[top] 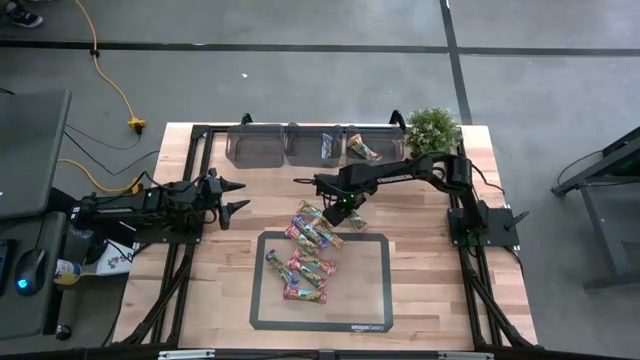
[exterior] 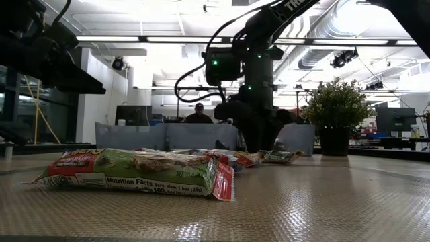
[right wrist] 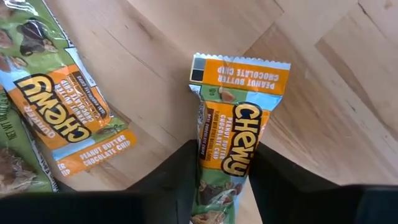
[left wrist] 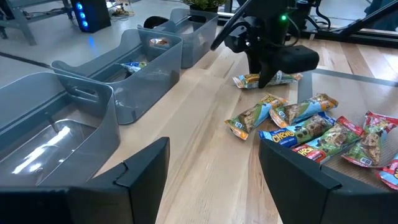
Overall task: Pick and place Granola Bars by type
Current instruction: Put the yellow granola bar into the right black bin
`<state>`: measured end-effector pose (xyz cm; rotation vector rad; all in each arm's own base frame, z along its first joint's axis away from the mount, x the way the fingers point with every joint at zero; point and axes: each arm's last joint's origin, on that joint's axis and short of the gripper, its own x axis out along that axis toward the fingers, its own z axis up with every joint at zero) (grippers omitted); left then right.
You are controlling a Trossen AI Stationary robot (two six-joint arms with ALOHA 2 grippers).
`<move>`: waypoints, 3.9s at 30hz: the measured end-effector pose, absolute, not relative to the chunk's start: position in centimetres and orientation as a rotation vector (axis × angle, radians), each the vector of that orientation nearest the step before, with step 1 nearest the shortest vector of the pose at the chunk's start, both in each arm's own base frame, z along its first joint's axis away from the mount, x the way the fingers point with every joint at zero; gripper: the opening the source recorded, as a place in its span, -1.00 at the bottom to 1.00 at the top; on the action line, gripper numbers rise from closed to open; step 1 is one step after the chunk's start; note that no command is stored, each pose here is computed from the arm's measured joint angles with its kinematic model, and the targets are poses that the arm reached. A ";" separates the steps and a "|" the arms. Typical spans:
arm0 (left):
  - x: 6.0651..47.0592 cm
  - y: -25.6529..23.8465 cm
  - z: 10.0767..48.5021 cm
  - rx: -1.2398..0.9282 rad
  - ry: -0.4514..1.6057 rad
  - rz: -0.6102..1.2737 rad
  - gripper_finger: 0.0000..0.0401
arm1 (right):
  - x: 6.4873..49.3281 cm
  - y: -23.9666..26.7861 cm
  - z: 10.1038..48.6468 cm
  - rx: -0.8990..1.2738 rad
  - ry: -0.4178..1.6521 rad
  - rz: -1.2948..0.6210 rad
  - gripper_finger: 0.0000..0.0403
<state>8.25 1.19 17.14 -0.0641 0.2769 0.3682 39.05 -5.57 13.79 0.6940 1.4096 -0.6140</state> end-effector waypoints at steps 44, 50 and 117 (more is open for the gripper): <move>8.3 1.2 17.1 -0.064 0.276 0.369 0.21 | 39.6 -5.5 15.4 0.677 1.384 -0.529 -0.53; 8.3 1.2 17.1 -0.064 0.276 0.368 0.21 | 39.3 -5.6 18.1 0.656 1.288 -0.536 -0.53; 8.3 1.2 17.1 -0.064 0.277 0.369 0.21 | 32.0 -15.6 33.4 0.318 0.496 -1.191 -0.53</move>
